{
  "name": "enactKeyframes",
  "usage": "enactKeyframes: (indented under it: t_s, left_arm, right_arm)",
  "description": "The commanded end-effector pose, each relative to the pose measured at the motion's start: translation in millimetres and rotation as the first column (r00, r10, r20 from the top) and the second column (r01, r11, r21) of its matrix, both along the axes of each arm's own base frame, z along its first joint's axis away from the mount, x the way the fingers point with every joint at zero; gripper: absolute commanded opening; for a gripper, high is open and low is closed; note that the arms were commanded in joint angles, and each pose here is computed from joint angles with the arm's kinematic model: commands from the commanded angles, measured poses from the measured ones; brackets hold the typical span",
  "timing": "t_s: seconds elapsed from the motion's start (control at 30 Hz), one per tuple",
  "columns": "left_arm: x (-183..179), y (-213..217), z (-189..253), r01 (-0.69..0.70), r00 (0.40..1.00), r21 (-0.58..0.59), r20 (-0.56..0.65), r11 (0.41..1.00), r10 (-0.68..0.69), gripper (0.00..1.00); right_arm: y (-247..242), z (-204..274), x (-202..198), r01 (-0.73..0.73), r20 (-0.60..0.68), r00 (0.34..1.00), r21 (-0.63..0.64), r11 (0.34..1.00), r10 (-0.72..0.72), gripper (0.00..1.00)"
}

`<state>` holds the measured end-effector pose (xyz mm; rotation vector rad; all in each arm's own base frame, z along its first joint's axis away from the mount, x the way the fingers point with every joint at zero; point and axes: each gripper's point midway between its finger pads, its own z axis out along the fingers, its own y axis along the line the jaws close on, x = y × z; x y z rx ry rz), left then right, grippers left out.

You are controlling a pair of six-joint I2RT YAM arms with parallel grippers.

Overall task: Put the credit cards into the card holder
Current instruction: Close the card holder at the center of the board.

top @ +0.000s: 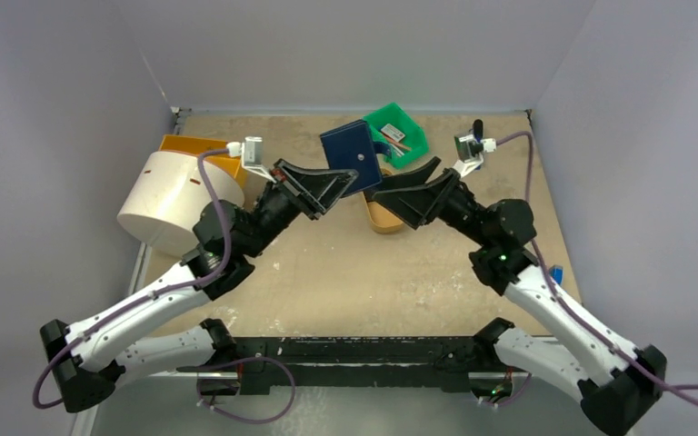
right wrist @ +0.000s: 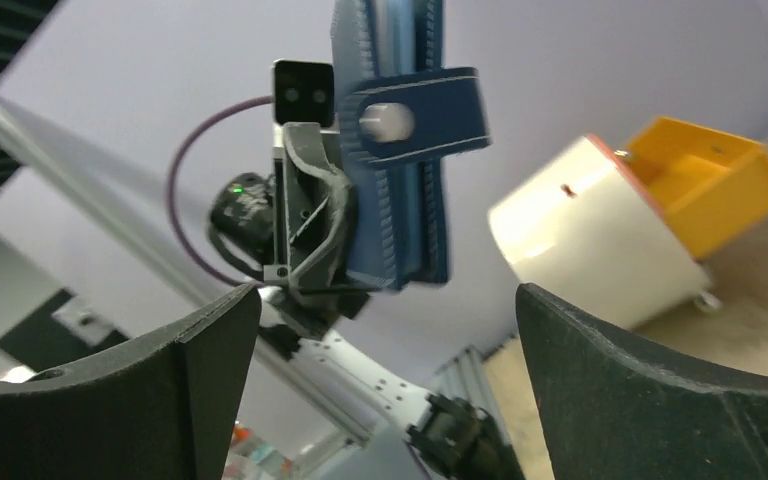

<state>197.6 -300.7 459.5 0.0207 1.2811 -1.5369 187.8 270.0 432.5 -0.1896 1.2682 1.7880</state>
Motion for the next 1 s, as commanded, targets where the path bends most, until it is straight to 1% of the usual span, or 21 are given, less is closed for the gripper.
enactKeyframes:
  t_s: [0.0,0.03,0.07,0.1,0.13,0.17,0.2,0.33,0.4,0.47,0.5,0.53,0.57,0.63,0.67,0.73,0.77,0.8,0.87,0.97]
  left_arm:
    - [17,55,6,-0.266,0.962,0.078,-0.034,0.961,0.270,0.00]
    - [24,67,-5,-0.329,0.939,0.116,-0.061,0.937,0.337,0.00]
    - [28,75,-18,-0.366,0.921,0.161,-0.078,0.917,0.381,0.00]
    - [30,81,-28,-0.392,0.906,0.198,-0.088,0.898,0.415,0.00]
    - [31,86,-40,-0.406,0.895,0.233,-0.096,0.884,0.437,0.00]
    - [32,90,-51,-0.417,0.885,0.257,-0.106,0.872,0.454,0.00]
    - [32,91,-60,-0.418,0.880,0.271,-0.115,0.867,0.460,0.00]
    - [31,87,-91,-0.384,0.880,0.290,-0.174,0.877,0.443,0.00]
    - [31,79,-100,-0.355,0.886,0.288,-0.201,0.889,0.419,0.00]
    - [32,70,-109,-0.323,0.893,0.293,-0.221,0.900,0.392,0.00]
    - [31,65,-113,-0.305,0.898,0.296,-0.228,0.905,0.377,0.00]
    - [31,61,-116,-0.292,0.901,0.301,-0.233,0.908,0.366,0.00]
    - [32,58,-120,-0.281,0.902,0.306,-0.238,0.910,0.359,0.00]
    - [31,54,-126,-0.265,0.906,0.307,-0.245,0.914,0.345,0.00]
    - [31,53,-128,-0.261,0.907,0.304,-0.247,0.916,0.340,0.00]
    - [32,53,-134,-0.263,0.903,0.306,-0.256,0.915,0.345,0.00]
    - [32,54,-136,-0.265,0.901,0.305,-0.259,0.915,0.348,0.00]
    - [32,53,-137,-0.264,0.902,0.304,-0.259,0.915,0.346,0.00]
    - [32,53,-140,-0.260,0.902,0.305,-0.262,0.916,0.343,0.00]
    - [31,53,-145,-0.257,0.900,0.305,-0.271,0.917,0.342,0.00]
  right_arm:
    - [-31,-24,11,0.272,0.058,0.962,-0.327,0.905,-0.268,0.99]
    - [-43,-39,14,0.316,0.026,0.943,-0.390,0.865,-0.332,0.99]
    - [-55,-52,19,0.349,-0.050,0.913,-0.421,0.837,-0.406,0.99]
    - [-72,-66,27,0.409,-0.121,0.852,-0.455,0.791,-0.509,0.99]
    - [-83,-74,28,0.445,-0.121,0.822,-0.473,0.761,-0.556,0.99]
    - [-91,-76,28,0.484,-0.087,0.806,-0.473,0.736,-0.586,0.99]
    - [-95,-76,27,0.506,-0.049,0.804,-0.469,0.724,-0.593,0.99]
    - [-106,-75,35,0.557,-0.005,0.764,-0.500,0.663,-0.645,0.99]
    - [-119,-71,48,0.613,0.054,0.702,-0.552,0.565,-0.710,0.99]
    - [-124,-72,54,0.618,0.065,0.676,-0.592,0.517,-0.734,0.99]
    - [-125,-76,56,0.616,0.065,0.669,-0.606,0.503,-0.740,0.99]
    - [-130,-79,60,0.636,0.074,0.644,-0.606,0.478,-0.762,0.99]
    - [-132,-80,62,0.648,0.102,0.637,-0.608,0.458,-0.764,0.99]
    - [-128,-82,63,0.641,0.116,0.651,-0.614,0.461,-0.750,0.99]
    - [-124,-85,64,0.628,0.112,0.665,-0.619,0.472,-0.738,0.99]
    - [-111,-90,62,0.588,0.106,0.714,-0.628,0.510,-0.692,0.99]
    - [-108,-88,62,0.590,0.122,0.725,-0.619,0.519,-0.678,0.99]
    - [-107,-85,62,0.604,0.165,0.732,-0.606,0.518,-0.661,0.99]
    - [-97,-83,56,0.588,0.193,0.770,-0.585,0.559,-0.608,0.98]
    - [-87,-83,50,0.554,0.205,0.809,-0.577,0.600,-0.550,0.94]
